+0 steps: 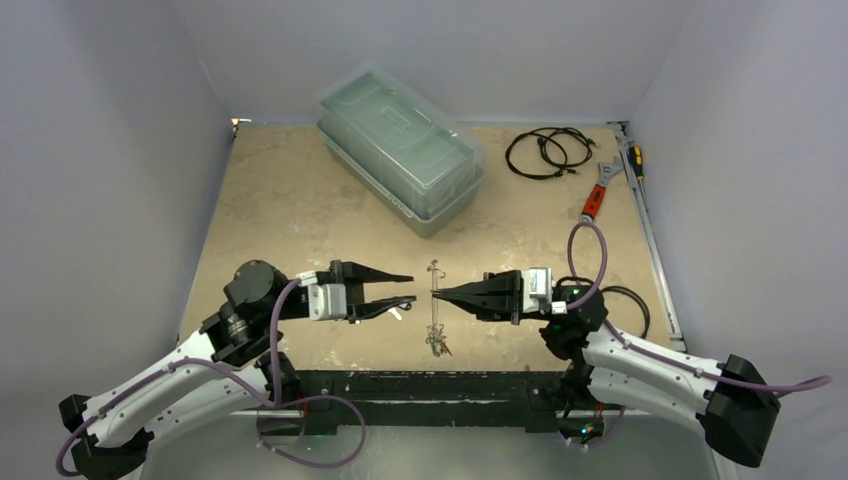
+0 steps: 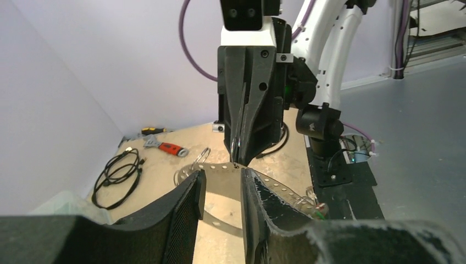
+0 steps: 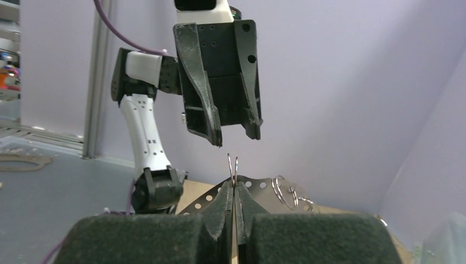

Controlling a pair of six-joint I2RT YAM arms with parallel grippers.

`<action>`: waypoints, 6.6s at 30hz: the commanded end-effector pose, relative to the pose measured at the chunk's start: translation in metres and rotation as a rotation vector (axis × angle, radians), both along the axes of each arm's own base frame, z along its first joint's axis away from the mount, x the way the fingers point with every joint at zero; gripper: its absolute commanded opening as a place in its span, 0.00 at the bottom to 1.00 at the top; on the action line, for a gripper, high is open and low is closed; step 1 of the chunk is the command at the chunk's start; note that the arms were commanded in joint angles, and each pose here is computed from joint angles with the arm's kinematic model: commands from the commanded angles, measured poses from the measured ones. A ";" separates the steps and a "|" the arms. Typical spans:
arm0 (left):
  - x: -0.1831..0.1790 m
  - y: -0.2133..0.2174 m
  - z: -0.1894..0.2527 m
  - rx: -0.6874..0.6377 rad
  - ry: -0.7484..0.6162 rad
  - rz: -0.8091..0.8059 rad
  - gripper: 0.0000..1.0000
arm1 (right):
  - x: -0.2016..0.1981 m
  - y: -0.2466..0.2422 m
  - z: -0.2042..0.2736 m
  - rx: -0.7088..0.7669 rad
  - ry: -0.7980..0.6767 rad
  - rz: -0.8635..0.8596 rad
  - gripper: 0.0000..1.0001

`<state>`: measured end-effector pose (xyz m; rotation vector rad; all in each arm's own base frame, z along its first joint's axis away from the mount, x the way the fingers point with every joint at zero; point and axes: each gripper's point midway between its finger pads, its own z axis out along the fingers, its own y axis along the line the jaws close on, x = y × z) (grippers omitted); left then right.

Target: Put the keys on the keyring

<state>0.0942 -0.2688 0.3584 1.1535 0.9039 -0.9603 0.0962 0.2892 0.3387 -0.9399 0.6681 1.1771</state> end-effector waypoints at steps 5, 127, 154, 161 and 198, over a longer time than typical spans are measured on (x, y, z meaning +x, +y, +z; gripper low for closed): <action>-0.006 -0.014 -0.008 0.031 0.018 -0.103 0.27 | -0.022 -0.001 0.036 0.075 -0.096 0.112 0.00; 0.044 -0.017 -0.064 0.274 0.108 0.087 0.00 | 0.048 0.022 -0.055 -0.558 0.075 -0.154 0.21; 0.045 -0.019 -0.067 0.281 0.117 0.082 0.22 | 0.043 0.025 -0.057 -0.548 0.058 -0.113 0.00; 0.033 -0.006 -0.033 0.151 0.056 0.086 0.74 | 0.036 0.015 -0.039 -0.435 0.031 -0.138 0.00; 0.014 -0.018 -0.034 0.129 0.035 -0.064 0.25 | 0.000 0.001 0.003 -0.210 -0.059 -0.031 0.00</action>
